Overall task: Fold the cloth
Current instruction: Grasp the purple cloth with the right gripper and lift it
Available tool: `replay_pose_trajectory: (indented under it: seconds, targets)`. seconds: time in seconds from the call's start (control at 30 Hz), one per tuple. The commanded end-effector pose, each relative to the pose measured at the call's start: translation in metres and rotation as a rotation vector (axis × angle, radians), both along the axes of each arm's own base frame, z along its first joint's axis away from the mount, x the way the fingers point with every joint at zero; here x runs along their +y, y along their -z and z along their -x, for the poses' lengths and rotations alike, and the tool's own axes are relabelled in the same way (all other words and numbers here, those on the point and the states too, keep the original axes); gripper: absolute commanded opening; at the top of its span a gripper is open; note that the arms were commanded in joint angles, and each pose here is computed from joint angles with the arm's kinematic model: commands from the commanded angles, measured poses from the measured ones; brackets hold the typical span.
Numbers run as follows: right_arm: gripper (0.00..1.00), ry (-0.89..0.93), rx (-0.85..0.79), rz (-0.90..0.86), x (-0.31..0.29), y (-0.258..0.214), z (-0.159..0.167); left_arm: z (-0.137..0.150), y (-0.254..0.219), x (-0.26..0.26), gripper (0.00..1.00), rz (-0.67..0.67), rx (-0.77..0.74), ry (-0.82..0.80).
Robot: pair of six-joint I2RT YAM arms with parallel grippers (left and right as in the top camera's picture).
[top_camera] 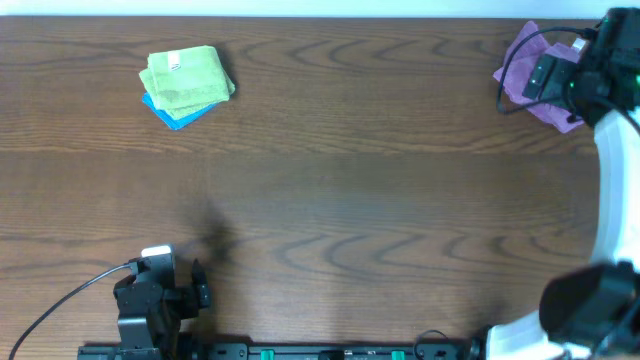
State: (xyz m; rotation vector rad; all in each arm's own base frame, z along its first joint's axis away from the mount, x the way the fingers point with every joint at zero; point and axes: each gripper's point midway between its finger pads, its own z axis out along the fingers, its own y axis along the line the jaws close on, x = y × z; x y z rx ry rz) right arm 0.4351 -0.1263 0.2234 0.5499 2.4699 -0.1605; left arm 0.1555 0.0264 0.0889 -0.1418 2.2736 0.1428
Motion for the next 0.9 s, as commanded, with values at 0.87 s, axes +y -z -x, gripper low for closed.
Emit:
replay_pose_trajectory:
  seconds: [0.87]
  targets:
    - [0.86, 0.248, -0.183, -0.039, -0.091, 0.109, -0.103, 0.009, 0.015, 0.003, 0.95, -0.013, 0.060, -0.011]
